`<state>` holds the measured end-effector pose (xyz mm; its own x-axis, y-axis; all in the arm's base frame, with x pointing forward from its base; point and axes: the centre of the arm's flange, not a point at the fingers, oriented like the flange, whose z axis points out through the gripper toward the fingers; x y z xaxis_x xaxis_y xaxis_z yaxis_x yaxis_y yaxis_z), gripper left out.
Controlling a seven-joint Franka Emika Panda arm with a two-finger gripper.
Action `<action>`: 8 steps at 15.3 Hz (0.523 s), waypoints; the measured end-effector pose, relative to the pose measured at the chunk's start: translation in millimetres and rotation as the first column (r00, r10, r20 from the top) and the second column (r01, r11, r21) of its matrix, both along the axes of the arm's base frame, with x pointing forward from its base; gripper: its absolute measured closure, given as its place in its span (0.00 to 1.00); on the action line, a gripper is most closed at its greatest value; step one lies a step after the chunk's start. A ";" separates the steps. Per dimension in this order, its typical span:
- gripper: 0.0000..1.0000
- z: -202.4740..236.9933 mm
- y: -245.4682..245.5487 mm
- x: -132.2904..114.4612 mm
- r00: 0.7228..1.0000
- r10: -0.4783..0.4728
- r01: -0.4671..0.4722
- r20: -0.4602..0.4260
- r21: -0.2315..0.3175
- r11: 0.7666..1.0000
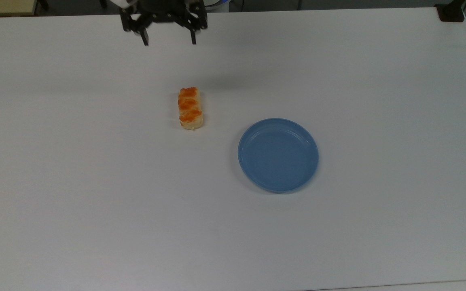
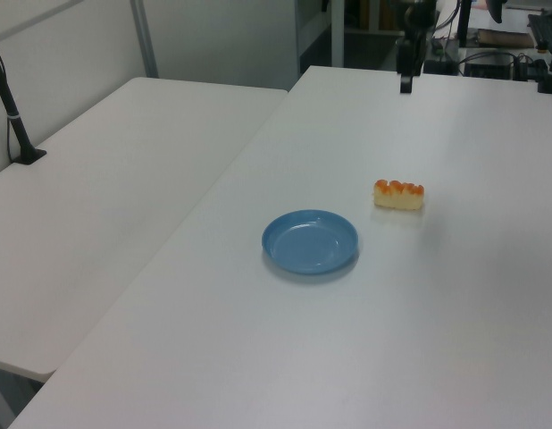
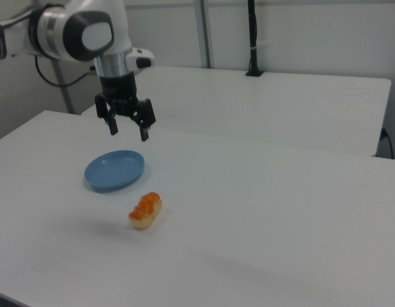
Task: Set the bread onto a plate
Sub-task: 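Move the open gripper over the orange-topped bread roll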
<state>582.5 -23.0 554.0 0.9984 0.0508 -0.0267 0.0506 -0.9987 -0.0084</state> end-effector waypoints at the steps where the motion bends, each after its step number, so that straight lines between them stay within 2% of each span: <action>1: 0.00 -13.4 7.1 2.8 1.000 0.007 -0.007 -0.010 -0.001 1.000; 8: 0.00 -112.5 39.3 6.3 0.996 0.060 -0.061 -0.070 -0.009 0.998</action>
